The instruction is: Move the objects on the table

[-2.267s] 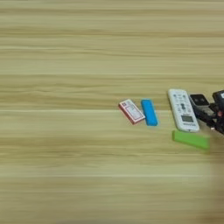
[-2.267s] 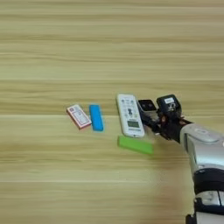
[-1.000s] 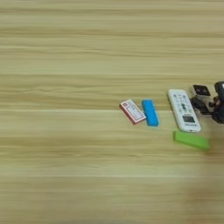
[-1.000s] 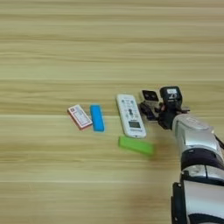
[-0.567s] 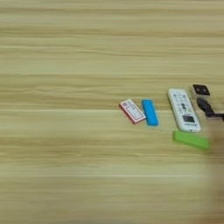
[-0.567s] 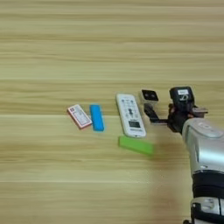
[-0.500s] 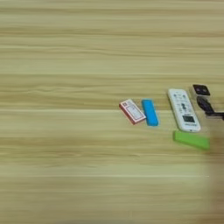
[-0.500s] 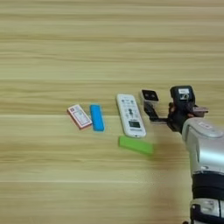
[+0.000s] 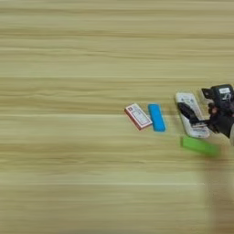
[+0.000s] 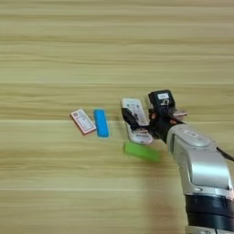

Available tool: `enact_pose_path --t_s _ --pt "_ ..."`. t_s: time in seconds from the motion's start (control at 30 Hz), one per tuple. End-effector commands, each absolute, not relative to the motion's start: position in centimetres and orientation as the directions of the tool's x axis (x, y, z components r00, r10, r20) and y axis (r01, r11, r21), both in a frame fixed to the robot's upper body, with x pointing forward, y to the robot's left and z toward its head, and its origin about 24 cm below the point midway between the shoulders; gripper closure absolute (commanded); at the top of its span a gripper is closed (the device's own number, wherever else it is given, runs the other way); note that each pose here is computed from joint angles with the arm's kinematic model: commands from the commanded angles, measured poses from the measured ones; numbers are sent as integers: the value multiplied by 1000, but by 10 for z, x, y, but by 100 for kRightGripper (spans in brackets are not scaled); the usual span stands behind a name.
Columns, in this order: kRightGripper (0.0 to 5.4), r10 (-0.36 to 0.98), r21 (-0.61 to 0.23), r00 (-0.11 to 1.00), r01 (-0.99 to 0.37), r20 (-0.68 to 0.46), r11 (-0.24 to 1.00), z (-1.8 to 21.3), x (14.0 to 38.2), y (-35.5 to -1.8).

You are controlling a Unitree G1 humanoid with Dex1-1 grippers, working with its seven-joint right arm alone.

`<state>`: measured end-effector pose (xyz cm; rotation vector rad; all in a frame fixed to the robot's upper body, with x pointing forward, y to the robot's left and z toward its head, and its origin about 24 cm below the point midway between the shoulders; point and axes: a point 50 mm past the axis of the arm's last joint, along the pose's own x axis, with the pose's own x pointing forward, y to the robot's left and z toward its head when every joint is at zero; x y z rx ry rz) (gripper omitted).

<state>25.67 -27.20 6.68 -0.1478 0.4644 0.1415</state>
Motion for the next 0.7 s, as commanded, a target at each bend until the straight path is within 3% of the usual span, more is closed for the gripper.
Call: enact_pose_path --t_s 0.03,0.7 --pt "4 112 -182 916 -195 -386 964 88 266 -269" --pt "4 41 -196 914 -130 -404 972 82 271 -280"
